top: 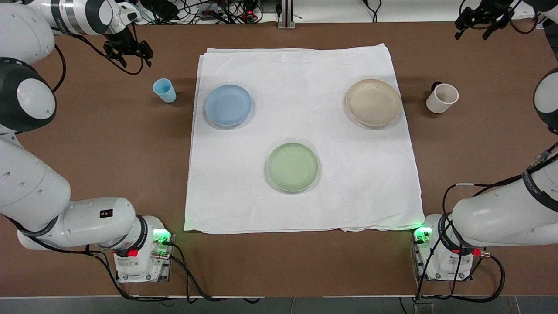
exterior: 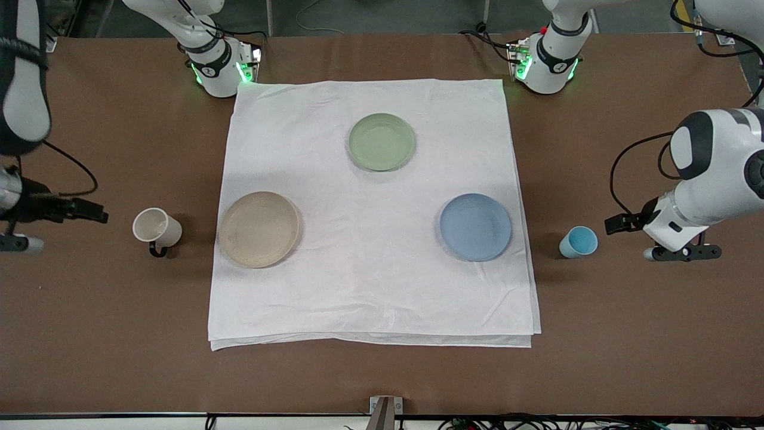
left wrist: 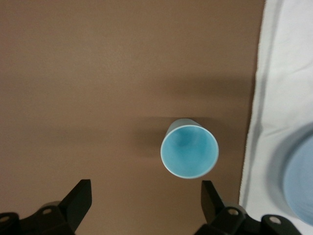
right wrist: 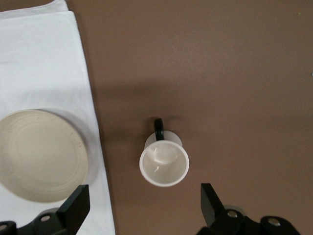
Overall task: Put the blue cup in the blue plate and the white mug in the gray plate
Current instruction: 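Grasp the blue cup with the left gripper while the right gripper grasps the mug, then set the cup on the blue plate while the right gripper lowers the mug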
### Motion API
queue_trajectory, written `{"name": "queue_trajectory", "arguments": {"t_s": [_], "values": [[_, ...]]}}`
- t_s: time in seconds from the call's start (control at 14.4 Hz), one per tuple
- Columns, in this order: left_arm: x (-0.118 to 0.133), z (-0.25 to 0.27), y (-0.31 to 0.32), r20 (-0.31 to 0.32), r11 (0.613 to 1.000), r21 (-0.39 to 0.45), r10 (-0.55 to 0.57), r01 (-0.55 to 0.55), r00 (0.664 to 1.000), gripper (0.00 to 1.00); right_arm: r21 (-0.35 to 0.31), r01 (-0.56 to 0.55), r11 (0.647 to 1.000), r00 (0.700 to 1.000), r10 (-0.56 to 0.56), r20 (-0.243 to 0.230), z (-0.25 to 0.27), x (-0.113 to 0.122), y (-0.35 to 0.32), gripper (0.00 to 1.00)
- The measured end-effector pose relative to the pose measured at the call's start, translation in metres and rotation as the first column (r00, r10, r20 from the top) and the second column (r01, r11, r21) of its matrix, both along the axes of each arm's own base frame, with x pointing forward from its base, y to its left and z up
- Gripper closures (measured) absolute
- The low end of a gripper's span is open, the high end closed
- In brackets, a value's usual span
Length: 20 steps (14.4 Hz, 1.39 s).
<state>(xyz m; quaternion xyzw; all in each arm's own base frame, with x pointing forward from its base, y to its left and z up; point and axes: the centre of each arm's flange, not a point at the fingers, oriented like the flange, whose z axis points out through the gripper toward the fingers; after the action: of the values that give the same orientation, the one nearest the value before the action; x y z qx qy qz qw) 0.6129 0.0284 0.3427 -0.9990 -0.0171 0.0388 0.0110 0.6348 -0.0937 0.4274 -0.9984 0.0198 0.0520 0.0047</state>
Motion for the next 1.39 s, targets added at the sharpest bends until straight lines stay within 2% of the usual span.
{"name": "queue_trajectory", "arguments": {"t_s": [0.14, 0.35, 0.42, 0.49, 0.55, 0.69, 0.9, 1.04, 1.11, 1.25, 1.39], "values": [[0.003, -0.037, 0.006, 0.003, 1.0, -0.009, 0.009, -0.009, 1.0, 0.04, -0.011, 0.014, 1.0, 1.0, -0.014, 0.019, -0.068, 0.008, -0.01, 0.0], [0.004, -0.075, 0.008, 0.0, 1.0, -0.02, 0.012, -0.012, 1.0, 0.08, -0.024, 0.023, 0.999, 0.997, -0.021, 0.075, -0.15, -0.009, -0.012, 0.0], [0.005, -0.083, 0.007, -0.002, 1.0, -0.023, 0.011, -0.011, 1.0, 0.14, -0.025, 0.023, 0.999, 0.997, -0.021, 0.077, -0.168, -0.019, -0.011, 0.04], [0.005, -0.089, 0.005, -0.005, 1.0, -0.026, 0.009, -0.009, 1.0, 0.14, -0.024, 0.023, 0.999, 0.997, -0.021, 0.068, -0.181, -0.027, -0.009, 0.14], [0.004, -0.095, 0.004, -0.012, 1.0, -0.028, 0.007, -0.007, 1.0, 0.18, -0.022, 0.022, 1.0, 0.998, -0.021, 0.055, -0.188, -0.033, -0.008, 0.15], [0.004, -0.103, 0.002, -0.021, 0.999, -0.032, 0.004, -0.004, 1.0, 0.39, -0.018, 0.021, 1.0, 0.999, -0.02, 0.041, -0.195, -0.038, -0.006, 0.29], [0.003, -0.107, 0.0, -0.027, 0.999, -0.034, 0.001, -0.002, 1.0, 0.67, -0.017, 0.02, 1.0, 0.999, -0.019, 0.04, -0.195, -0.038, -0.005, 0.63], [0.004, -0.105, -0.006, -0.02, 0.999, -0.038, -0.006, 0.006, 1.0, 0.88, -0.015, 0.02, 1.0, 0.999, -0.019, 0.039, -0.194, -0.038, -0.003, 0.81], [0.006, -0.1, -0.014, -0.011, 0.999, -0.042, -0.011, 0.01, 1.0, 0.97, -0.006, 0.025, 1.0, 0.999, -0.025, 0.035, -0.193, -0.038, -0.001, 0.81], [0.008, -0.082, -0.037, 0.014, 0.999, -0.05, 0.007, -0.006, 1.0, 0.97, 0.06, 0.067, 0.996, 0.998, -0.068, 0.005, -0.182, -0.037, 0.019, 0.81], [0.005, -0.058, -0.074, 0.021, 0.997, -0.061, 0.038, -0.036, 0.999, 0.97, 0.09, 0.132, 0.987, 0.991, -0.13, -0.029, -0.156, -0.035, 0.063, 0.81]]}}
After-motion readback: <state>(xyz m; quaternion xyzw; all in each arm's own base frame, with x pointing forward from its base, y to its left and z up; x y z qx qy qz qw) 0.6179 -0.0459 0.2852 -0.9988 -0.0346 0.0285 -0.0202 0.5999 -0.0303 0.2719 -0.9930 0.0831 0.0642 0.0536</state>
